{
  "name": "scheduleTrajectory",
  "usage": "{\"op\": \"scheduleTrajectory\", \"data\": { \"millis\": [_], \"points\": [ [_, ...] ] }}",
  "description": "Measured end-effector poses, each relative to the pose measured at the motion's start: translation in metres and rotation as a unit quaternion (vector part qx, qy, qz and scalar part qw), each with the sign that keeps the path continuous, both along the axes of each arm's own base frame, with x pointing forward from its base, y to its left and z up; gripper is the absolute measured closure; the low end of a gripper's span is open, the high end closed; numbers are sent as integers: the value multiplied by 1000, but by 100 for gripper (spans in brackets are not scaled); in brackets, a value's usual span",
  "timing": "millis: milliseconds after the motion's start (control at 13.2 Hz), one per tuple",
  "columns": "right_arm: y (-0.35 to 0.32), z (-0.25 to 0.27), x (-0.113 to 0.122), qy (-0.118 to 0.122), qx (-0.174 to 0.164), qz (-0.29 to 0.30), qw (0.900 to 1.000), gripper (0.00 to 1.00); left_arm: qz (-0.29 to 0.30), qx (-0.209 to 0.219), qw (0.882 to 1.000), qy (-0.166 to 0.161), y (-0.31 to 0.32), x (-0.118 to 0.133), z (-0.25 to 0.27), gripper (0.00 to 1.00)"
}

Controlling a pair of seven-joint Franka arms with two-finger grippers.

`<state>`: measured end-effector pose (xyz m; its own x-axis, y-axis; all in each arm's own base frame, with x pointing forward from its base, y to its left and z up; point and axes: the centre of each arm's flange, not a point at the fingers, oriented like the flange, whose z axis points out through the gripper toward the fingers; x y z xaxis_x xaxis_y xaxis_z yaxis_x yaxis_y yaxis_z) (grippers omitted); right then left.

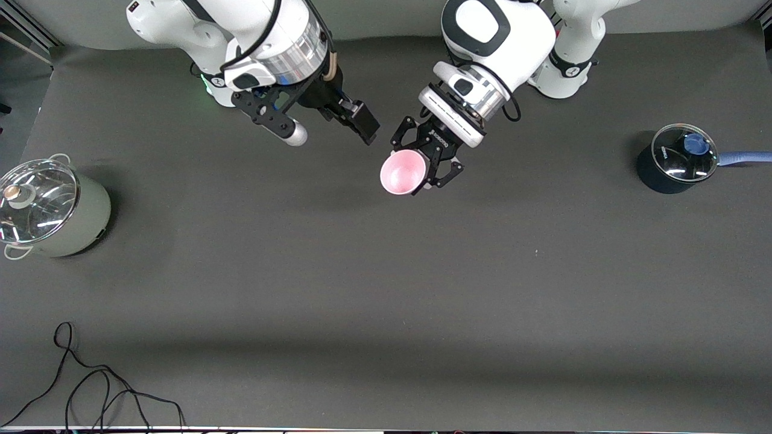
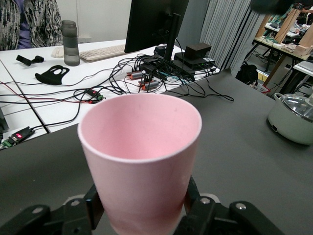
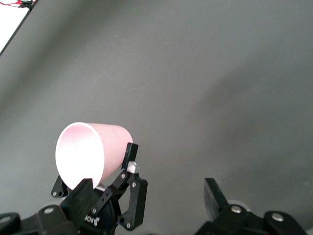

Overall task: Transfer pink cup from left to right arm
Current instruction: 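Reach the right gripper toward the cup held by the left gripper, then close the right gripper on the pink cup's rim side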

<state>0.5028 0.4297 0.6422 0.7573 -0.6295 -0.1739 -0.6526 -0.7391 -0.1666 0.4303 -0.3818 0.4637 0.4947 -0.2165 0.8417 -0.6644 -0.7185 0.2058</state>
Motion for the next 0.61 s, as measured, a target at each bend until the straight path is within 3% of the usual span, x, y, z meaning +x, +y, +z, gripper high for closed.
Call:
{"op": "scheduleTrajectory", "data": {
  "millis": [303,607],
  "points": [
    [30,-54,19,-6,-13,1,1000,0,1,2,1000,-1,-1,-1,0,34],
    [50,-74,18,-7,-16,10,1000,0,2,2,1000,-1,-1,-1,0,34]
  ]
}}
